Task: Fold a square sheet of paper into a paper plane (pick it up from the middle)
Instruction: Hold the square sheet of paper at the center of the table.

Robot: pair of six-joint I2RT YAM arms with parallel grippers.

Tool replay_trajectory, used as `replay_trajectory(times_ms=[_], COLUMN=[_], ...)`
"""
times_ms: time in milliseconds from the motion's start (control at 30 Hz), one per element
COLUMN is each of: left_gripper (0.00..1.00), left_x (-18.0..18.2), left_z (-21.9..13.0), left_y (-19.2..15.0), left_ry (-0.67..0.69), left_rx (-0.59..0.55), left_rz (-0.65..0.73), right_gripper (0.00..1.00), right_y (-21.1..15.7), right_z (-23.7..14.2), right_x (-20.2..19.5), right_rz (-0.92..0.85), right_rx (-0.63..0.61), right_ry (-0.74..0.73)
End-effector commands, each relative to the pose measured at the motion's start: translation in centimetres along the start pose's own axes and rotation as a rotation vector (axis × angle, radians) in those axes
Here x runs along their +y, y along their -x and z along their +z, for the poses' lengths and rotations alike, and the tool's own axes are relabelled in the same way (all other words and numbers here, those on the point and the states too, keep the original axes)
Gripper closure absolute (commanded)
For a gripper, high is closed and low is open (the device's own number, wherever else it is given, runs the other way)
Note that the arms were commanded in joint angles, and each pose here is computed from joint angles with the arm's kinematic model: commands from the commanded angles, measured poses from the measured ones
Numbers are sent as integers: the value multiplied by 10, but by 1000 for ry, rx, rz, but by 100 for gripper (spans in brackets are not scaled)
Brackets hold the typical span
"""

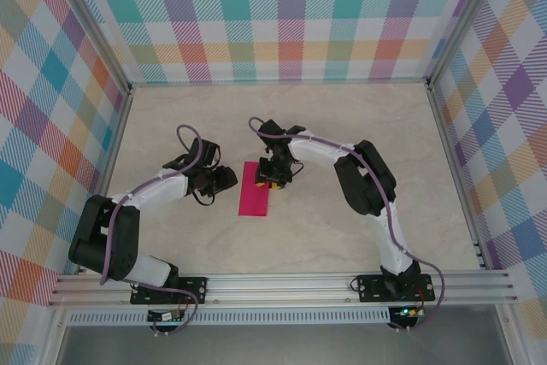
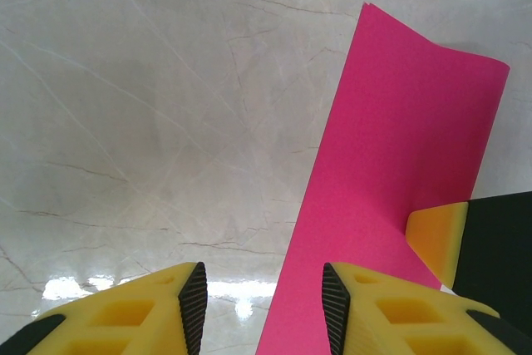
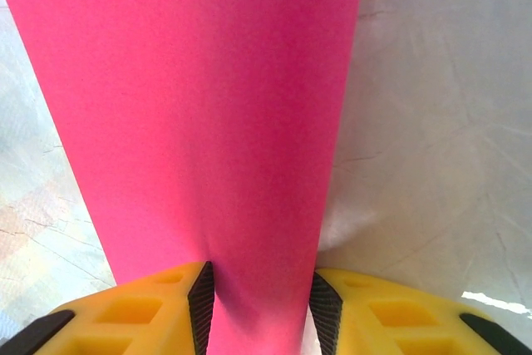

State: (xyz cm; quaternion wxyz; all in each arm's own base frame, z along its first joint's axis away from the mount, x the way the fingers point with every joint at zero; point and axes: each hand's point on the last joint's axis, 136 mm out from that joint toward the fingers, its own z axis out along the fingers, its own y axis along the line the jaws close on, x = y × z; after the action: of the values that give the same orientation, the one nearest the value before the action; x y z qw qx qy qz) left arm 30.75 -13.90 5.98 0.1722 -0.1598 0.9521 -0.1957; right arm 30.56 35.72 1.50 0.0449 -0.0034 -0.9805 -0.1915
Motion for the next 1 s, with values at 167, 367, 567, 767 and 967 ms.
replay_trajectory(times_ms=[167, 367, 567, 767, 967], left_gripper=[57, 57, 58, 61, 63], left_x=[3, 3, 2, -4, -9], left_z=[4, 5, 6, 8, 12], left_y=[-2, -1, -1, -4, -2], left_ry=[-6, -5, -13, -45, -73], left_rx=[12, 13, 16, 36, 34], left_rz=[-20, -22, -22, -23, -28], right_gripper=[64, 62, 61, 62, 62], right_y=[-37, -36, -36, -37, -39], right_z=[45, 45, 46, 47, 49], right_x=[-80, -81, -86, -90, -93], right_rz=[70, 73, 99, 118, 142], right_rx=[141, 139, 144, 148, 156], right_ry=[-253, -257, -284, -294, -284])
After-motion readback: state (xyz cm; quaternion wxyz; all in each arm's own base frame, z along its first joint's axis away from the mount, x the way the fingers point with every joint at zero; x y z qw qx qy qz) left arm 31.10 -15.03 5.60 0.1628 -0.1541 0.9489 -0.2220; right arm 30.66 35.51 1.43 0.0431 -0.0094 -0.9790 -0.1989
